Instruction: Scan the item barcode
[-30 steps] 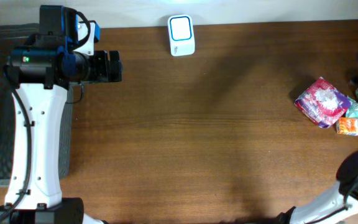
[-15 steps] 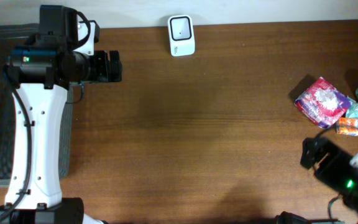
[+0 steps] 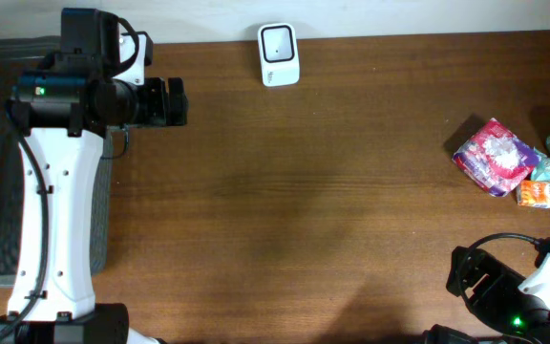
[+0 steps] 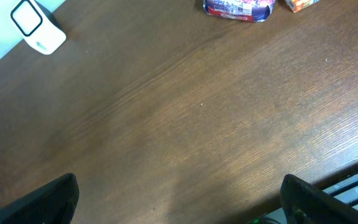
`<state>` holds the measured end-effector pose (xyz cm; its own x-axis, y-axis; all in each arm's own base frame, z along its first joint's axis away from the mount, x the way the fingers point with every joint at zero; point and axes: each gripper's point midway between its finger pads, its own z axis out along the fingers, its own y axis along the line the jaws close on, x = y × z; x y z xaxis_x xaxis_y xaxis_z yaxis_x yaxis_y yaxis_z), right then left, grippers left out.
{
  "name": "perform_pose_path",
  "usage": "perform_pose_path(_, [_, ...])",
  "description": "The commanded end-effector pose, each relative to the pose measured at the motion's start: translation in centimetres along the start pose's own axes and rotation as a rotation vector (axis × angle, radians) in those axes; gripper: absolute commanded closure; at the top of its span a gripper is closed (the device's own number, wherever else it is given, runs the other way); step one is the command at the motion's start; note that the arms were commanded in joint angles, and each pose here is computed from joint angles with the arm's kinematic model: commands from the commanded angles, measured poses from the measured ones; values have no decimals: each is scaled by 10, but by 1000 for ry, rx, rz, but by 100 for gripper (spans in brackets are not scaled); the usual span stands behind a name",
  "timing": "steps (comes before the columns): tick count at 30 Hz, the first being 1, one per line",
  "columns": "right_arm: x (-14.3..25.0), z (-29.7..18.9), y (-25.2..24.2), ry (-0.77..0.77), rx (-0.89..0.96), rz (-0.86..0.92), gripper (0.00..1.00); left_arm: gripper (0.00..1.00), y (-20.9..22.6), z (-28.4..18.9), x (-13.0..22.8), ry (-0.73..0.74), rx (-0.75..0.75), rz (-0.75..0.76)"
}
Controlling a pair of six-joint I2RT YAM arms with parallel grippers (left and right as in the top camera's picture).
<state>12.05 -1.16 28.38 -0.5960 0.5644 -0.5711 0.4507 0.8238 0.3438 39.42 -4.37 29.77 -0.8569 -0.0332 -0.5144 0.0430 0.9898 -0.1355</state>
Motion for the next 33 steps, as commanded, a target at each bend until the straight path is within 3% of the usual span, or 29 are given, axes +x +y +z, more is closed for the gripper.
perform_pose_path(1, [4,6,-4,11,14,-25,1,1,-1,-7,-1,-18,9,7])
perform_pose_path(4, [1,22,4,-24,-50,-115,1,1,-1,-7,-1,-18,9,7])
perform_pose_path(8, [-13,33,34,-226,-236,-285,1,1,-1,-7,-1,-18,9,7])
perform_pose_path(12, [-6,54,39,-356,-310,-406,1,1,-1,-7,-1,-18,9,7])
perform_pose_path(19, [-9,106,49,-597,-420,-460,1,1,-1,-7,-1,-18,9,7])
perform_pose_path(33, [-7,140,44,-741,-409,-475,1,1,-1,-7,-1,-18,9,7])
